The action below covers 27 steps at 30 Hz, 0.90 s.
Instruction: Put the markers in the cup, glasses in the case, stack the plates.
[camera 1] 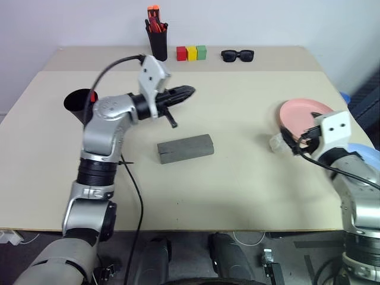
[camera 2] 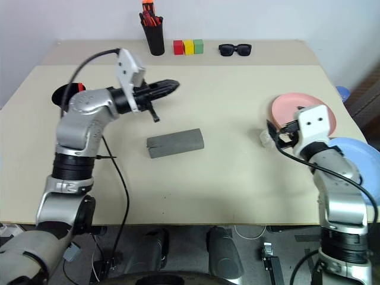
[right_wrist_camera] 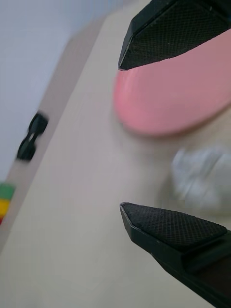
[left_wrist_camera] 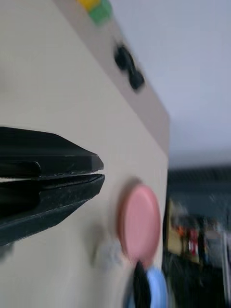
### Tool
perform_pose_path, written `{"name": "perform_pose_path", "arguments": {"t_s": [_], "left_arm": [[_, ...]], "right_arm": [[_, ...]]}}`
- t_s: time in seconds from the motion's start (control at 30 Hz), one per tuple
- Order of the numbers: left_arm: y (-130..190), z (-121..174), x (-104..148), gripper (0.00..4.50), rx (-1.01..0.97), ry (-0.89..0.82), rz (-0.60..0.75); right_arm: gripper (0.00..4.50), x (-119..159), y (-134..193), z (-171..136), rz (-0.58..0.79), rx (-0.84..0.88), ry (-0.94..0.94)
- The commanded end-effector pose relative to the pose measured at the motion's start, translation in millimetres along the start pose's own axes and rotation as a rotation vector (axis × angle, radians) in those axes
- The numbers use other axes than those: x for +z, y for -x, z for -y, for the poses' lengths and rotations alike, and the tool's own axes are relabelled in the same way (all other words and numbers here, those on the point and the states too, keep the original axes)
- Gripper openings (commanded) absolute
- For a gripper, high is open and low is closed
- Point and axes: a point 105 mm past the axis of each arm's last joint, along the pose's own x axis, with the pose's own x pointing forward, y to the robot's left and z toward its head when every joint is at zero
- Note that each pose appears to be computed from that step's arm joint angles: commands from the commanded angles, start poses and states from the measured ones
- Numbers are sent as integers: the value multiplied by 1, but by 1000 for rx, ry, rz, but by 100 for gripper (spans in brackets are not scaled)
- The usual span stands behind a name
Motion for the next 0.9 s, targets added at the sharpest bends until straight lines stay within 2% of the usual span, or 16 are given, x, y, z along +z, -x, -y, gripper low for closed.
{"name": "perform_pose_path", "arguments": {"t_s": [0.03, 0.07, 0.2, 0.23, 0.57, 0.9], "left_arm": [[-14, 32, -6, 189, -172, -22, 14], [-16, 39, -12, 227, -218, -27, 2], [-19, 57, -24, 431, -350, -32, -18], [-19, 59, -24, 441, -370, -35, -20], [-13, 69, -34, 441, -519, -112, -65], [-14, 67, -32, 441, -526, -172, -68]], "right_arm": [[450, -6, 14, 26, -76, -105, 72], [450, -11, 18, 28, -108, -121, 76], [450, -29, 32, 28, -206, -144, 71], [450, -32, 34, 28, -225, -147, 62], [450, -76, 57, 29, -414, -181, -15], [450, -94, 57, 24, -453, -176, -65]]}}
